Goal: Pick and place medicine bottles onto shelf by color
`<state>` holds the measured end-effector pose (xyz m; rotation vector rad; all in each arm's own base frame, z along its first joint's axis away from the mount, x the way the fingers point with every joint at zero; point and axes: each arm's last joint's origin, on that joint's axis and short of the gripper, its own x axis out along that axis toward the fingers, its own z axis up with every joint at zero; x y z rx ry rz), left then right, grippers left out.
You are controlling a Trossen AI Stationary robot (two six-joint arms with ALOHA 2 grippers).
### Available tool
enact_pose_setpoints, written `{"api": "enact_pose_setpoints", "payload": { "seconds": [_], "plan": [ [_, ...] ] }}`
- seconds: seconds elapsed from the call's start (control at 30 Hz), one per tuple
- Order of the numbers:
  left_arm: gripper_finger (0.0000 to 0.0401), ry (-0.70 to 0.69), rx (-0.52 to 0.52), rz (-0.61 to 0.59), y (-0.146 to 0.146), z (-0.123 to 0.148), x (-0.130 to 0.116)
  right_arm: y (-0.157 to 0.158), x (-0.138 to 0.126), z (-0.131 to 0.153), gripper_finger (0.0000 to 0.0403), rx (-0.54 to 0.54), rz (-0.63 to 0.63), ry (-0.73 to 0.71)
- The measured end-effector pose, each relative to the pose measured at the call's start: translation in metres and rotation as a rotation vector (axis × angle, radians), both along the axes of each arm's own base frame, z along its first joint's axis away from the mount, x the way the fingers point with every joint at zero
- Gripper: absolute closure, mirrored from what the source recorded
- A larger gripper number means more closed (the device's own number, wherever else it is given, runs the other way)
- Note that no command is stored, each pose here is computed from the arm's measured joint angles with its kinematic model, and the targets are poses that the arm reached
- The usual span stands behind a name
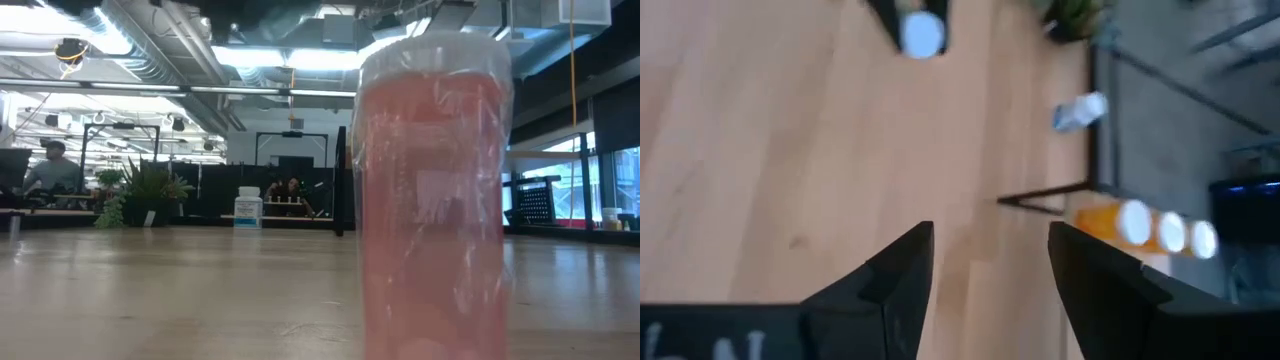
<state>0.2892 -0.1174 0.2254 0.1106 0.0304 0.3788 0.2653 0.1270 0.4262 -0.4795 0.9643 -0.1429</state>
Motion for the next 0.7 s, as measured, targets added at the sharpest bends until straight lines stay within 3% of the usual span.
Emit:
{"api": "enact_pose_setpoints", "payload": {
  "seconds": [0.1,0.27,0.53,0.7],
  "plan": [
    [0.0305,-0.089,0.012,-0.099,0.007,0.004,0.001,-0.001,-0.006,-0.011,0.0202,-0.019,-0.018,-0.093],
    [0.0305,-0.117,0.022,-0.226,0.02,0.003,0.009,-0.003,-0.011,-0.035,0.0202,0.005,0.02,-0.189],
    [0.0305,-0.133,0.005,-0.313,0.034,0.004,0.016,-0.005,-0.008,-0.063,0.0202,-0.036,0.08,-0.204],
    [0.0305,-0.207,0.01,-0.429,0.04,0.01,0.017,-0.004,-0.007,-0.069,0.0202,-0.035,0.076,-0.199]
  ]
}}
